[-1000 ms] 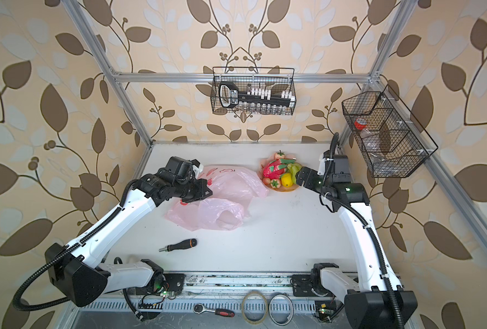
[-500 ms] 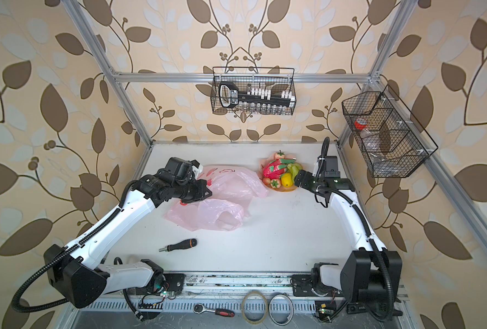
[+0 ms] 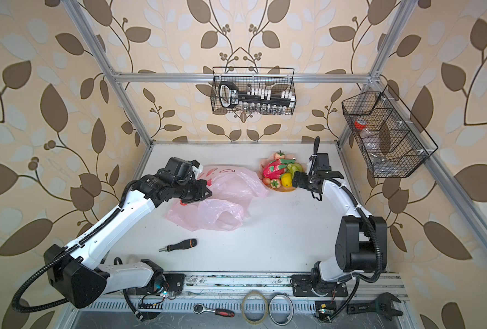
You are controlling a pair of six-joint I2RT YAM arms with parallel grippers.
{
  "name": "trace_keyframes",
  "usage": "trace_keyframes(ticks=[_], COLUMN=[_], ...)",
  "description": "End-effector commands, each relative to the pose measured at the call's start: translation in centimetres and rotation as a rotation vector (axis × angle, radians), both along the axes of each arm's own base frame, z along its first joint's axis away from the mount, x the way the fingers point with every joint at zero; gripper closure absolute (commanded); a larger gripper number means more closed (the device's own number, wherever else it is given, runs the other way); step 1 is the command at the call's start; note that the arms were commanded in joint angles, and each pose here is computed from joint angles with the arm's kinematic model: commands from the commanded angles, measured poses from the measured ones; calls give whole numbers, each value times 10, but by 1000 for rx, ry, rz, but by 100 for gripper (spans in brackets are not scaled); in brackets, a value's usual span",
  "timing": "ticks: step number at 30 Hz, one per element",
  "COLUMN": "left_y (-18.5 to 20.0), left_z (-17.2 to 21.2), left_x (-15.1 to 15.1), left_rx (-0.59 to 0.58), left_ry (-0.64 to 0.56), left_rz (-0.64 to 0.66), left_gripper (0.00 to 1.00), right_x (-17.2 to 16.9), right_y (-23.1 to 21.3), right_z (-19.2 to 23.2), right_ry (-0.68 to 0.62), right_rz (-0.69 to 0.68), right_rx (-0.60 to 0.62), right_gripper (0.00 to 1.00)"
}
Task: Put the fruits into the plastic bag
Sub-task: 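Lower the right gripper onto the green pear on the fruit plate and grasp it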
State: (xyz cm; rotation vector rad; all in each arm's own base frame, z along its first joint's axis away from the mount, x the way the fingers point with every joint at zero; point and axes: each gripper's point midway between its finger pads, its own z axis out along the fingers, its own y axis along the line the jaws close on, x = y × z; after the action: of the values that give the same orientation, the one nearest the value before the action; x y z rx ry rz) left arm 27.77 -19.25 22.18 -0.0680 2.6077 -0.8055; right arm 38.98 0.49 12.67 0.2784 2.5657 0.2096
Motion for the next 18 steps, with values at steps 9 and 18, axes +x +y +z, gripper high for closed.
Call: trace_keyframes(ticks=[9, 18], left_y=[-3, -3], left_z=[15, 13], left_x=[7, 7], left_rx=[-16, -13], left_ry=[-54, -50], left_rz=[-17, -16], left_gripper=[100, 100], right_x=[32, 57], right_y=[-3, -1], right_z=[-9, -10], right_ry=[13, 15], right_rz=[65, 75], right_rx=[-59, -76], right_gripper=[10, 14])
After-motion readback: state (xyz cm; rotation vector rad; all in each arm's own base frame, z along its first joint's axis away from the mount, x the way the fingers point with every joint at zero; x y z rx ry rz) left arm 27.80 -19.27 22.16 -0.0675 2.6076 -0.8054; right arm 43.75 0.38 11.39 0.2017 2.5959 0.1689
